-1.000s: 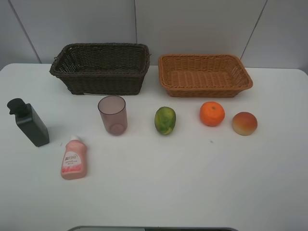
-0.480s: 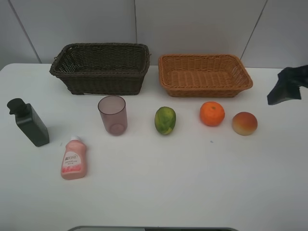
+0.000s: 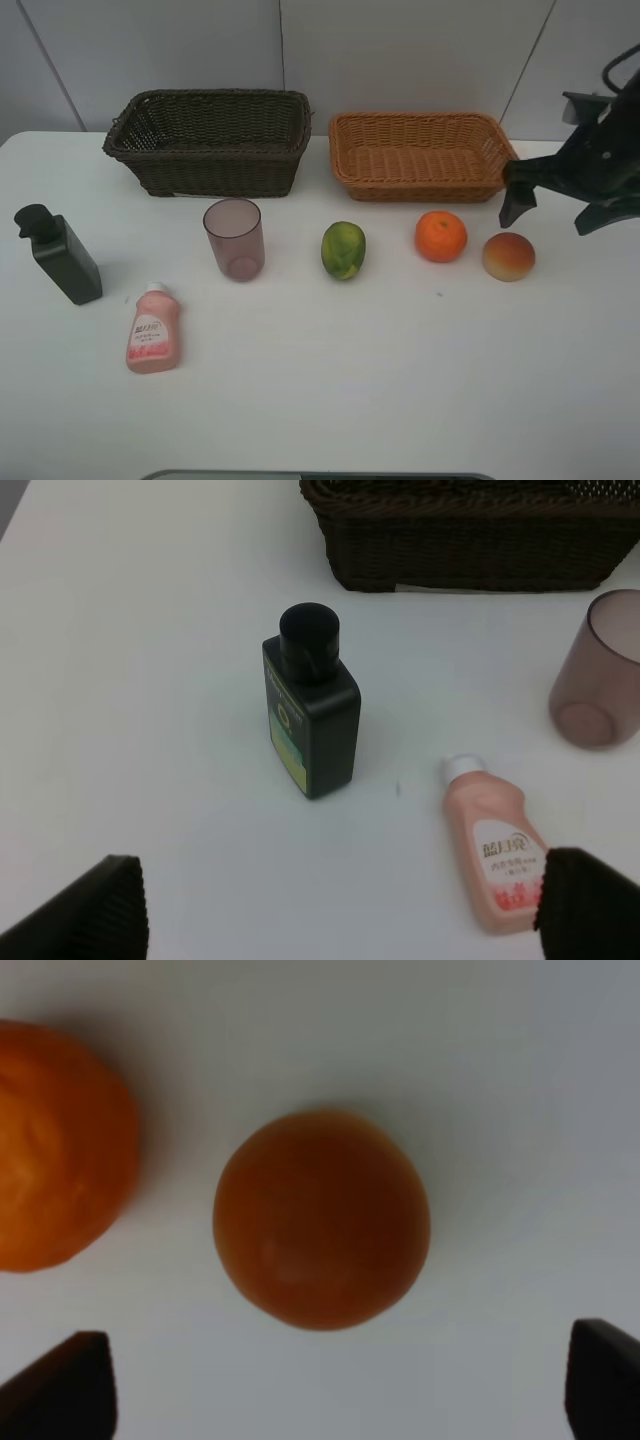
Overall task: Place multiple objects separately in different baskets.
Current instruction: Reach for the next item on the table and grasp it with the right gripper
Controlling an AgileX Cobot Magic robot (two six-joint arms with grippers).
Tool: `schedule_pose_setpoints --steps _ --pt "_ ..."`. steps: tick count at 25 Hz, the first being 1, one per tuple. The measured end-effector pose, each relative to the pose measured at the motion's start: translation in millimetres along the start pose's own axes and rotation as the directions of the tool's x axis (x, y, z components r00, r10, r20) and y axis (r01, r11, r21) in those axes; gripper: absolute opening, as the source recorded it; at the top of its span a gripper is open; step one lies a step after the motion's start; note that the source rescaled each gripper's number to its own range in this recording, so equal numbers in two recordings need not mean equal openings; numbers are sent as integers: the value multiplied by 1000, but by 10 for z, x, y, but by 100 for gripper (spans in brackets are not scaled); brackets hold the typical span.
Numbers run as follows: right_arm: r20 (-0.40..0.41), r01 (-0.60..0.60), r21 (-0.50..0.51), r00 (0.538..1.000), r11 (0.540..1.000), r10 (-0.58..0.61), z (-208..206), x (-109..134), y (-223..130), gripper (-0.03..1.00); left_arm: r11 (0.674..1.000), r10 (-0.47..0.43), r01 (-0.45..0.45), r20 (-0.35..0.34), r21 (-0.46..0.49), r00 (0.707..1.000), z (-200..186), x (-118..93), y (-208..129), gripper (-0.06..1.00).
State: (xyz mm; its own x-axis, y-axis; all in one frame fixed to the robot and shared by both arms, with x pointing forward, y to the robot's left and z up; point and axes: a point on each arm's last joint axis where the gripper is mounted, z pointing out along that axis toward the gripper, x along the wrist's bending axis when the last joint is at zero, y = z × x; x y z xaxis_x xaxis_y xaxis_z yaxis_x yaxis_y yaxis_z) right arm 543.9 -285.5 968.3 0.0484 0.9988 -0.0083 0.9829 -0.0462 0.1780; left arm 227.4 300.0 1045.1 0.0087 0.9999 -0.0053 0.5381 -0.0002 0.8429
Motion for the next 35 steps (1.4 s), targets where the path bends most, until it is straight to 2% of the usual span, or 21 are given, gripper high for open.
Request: schedule_pose_setpoints --steps 9,23,35 --pt "-11 -15 -37 1000 999 15 331 -4 142 100 1000 0 0 0 0 1000 0 0 0 100" --pt "-13 -33 44 999 998 33 749 14 134 100 1000 0 0 0 0 1000 0 0 0 100" --pt "-9 -34 79 999 996 35 847 15 100 100 1000 0 0 0 0 1000 0 0 0 100"
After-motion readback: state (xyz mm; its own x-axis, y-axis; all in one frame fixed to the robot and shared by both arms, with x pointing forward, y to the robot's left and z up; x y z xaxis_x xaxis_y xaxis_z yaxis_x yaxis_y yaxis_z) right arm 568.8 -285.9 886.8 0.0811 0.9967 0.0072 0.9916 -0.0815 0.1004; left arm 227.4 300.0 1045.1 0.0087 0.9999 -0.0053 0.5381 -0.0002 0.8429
